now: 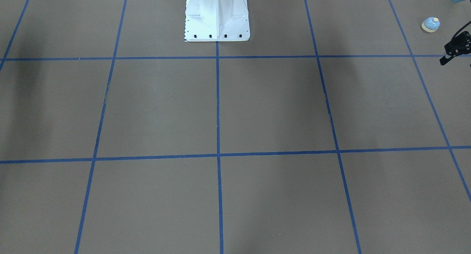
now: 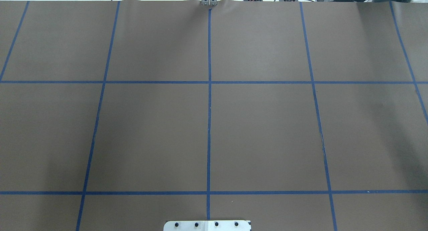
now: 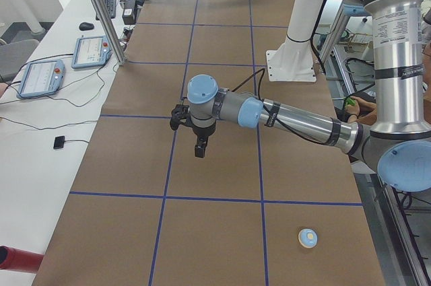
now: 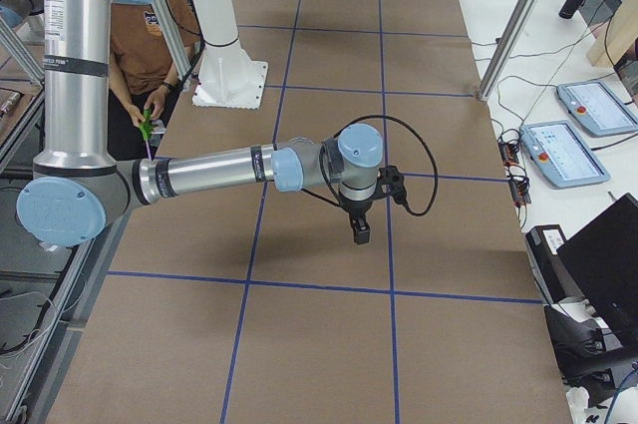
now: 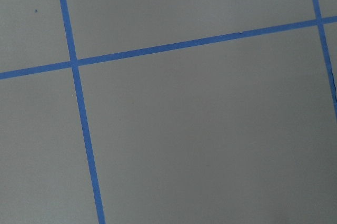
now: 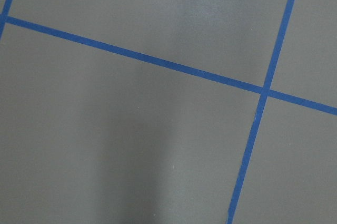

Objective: Place and press bell with both arms

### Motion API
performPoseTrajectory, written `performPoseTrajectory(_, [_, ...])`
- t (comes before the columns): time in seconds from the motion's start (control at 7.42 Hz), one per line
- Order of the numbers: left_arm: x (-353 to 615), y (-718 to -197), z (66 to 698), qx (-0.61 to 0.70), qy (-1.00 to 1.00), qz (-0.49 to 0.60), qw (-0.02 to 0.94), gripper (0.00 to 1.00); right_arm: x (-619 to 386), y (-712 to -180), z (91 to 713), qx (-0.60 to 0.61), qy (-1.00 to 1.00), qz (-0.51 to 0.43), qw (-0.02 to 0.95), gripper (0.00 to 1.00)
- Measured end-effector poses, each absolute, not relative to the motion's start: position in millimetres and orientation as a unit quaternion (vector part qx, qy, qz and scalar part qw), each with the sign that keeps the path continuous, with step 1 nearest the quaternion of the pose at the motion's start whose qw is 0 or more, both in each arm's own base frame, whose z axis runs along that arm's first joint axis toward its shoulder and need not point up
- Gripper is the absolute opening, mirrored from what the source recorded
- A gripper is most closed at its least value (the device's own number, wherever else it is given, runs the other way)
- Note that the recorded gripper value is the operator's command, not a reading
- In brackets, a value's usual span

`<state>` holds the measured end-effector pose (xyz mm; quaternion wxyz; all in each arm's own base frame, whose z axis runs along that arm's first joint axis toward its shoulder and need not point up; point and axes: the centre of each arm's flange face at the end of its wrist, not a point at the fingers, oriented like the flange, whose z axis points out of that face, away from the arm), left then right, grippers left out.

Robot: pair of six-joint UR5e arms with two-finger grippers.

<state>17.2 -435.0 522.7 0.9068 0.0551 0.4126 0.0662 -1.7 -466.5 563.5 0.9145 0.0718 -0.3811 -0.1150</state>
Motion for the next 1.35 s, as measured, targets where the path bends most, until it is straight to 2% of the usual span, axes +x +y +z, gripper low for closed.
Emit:
performPoseTrajectory(0.94, [50.3, -428.9, 528.8, 0.014, 0.421, 0.069, 0.904, 1.0, -4.0, -461.5, 562.8, 0.067, -0.396, -0.114, 0.908, 1.0])
performPoseTrajectory(1.35, [67.2, -395.4, 559.8, -0.028, 0.416, 0.062, 0.907, 1.0, -14.6, -460.3, 562.3, 0.062, -0.406, -0.124, 0.903, 1.0])
